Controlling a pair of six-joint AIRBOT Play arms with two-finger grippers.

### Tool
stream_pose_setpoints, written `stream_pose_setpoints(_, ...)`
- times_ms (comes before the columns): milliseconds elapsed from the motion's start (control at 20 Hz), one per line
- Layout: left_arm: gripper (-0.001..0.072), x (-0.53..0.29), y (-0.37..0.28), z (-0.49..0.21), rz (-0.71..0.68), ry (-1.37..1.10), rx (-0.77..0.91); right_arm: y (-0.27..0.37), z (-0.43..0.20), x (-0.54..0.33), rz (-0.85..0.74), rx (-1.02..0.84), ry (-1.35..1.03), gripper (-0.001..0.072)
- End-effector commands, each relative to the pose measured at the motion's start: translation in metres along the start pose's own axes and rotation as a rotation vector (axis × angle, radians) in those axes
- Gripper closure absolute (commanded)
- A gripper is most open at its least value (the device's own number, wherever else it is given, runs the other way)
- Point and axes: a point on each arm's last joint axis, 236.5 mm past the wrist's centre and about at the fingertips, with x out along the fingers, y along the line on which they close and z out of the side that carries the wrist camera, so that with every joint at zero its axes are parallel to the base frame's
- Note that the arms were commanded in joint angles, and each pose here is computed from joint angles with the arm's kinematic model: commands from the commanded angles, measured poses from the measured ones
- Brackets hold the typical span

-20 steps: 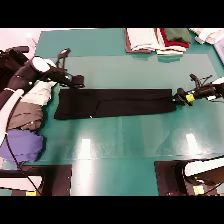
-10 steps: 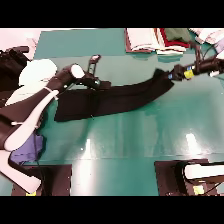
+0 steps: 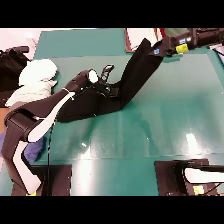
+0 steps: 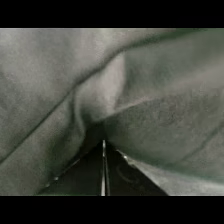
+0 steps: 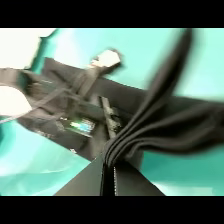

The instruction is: Fold the shirts.

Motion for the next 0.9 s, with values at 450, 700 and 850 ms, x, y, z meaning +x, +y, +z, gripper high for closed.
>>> stream_pose_setpoints(450, 0.0683, -0.280, 0.134, 0.059, 0.332, -0.319, -0.054, 0.171, -0.005, 0.107, 0.331, -0.159, 0.013, 0.0696)
stream_pose_setpoints(700, 0.0683, -0.435, 0.154, 0.043, 0.525, -0.571, -0.085, 0.261, -0.040, 0.223, 0.502, -0.143, -0.040, 0.0429)
stream_pose_setpoints(850, 0.0683, -0.466, 0.150, 0.034, 0.551, -0.625, -0.093, 0.280, -0.055, 0.249, 0.538, -0.176, -0.006, 0.0327)
